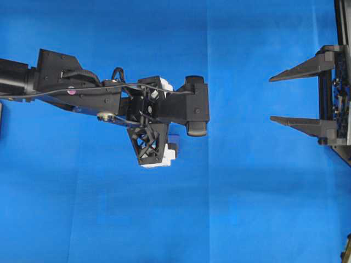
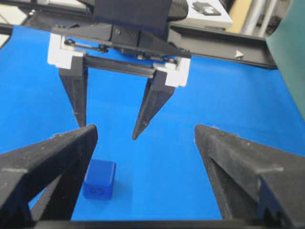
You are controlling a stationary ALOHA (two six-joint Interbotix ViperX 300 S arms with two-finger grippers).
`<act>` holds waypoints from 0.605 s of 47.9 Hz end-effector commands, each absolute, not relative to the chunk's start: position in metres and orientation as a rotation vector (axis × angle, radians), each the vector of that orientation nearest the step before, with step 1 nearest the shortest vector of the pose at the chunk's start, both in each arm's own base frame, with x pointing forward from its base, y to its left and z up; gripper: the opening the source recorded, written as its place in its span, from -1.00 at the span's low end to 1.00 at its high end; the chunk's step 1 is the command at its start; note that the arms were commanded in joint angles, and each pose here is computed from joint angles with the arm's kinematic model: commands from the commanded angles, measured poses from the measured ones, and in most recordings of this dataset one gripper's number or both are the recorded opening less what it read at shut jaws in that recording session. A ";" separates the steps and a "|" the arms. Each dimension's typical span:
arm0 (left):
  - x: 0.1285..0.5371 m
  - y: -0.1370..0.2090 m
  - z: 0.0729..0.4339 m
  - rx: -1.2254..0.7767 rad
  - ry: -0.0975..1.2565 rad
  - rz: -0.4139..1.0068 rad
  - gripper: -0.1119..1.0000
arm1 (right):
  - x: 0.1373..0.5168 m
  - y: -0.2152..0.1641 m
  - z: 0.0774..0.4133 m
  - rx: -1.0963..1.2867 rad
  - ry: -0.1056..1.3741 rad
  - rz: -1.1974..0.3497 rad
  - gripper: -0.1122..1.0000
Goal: Handover the blue block to the right arm after grasping it with the left arm, then place it in the designated position.
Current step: 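Lower the open left gripper down around the blue cube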
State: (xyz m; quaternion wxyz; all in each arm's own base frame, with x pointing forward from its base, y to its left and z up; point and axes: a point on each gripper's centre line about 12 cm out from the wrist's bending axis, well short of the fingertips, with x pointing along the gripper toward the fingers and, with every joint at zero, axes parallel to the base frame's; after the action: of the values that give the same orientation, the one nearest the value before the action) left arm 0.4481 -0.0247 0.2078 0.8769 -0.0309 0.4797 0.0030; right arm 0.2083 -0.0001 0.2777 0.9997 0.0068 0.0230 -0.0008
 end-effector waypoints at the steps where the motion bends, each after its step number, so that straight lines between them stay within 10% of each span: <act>1: 0.450 -0.028 0.214 -0.064 0.948 -0.003 0.84 | 0.212 0.000 0.286 0.015 0.025 -0.001 0.91; 29: 0.455 -0.033 0.148 -0.085 0.973 0.000 0.84 | 0.214 -0.001 0.282 0.014 0.040 -0.003 0.91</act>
State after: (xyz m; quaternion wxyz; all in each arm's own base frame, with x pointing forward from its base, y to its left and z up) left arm 0.4519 -0.0308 0.1422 0.8775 -0.0396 0.4780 0.0024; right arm 0.2113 -0.0002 0.2737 0.9995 0.0068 0.0322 -0.0009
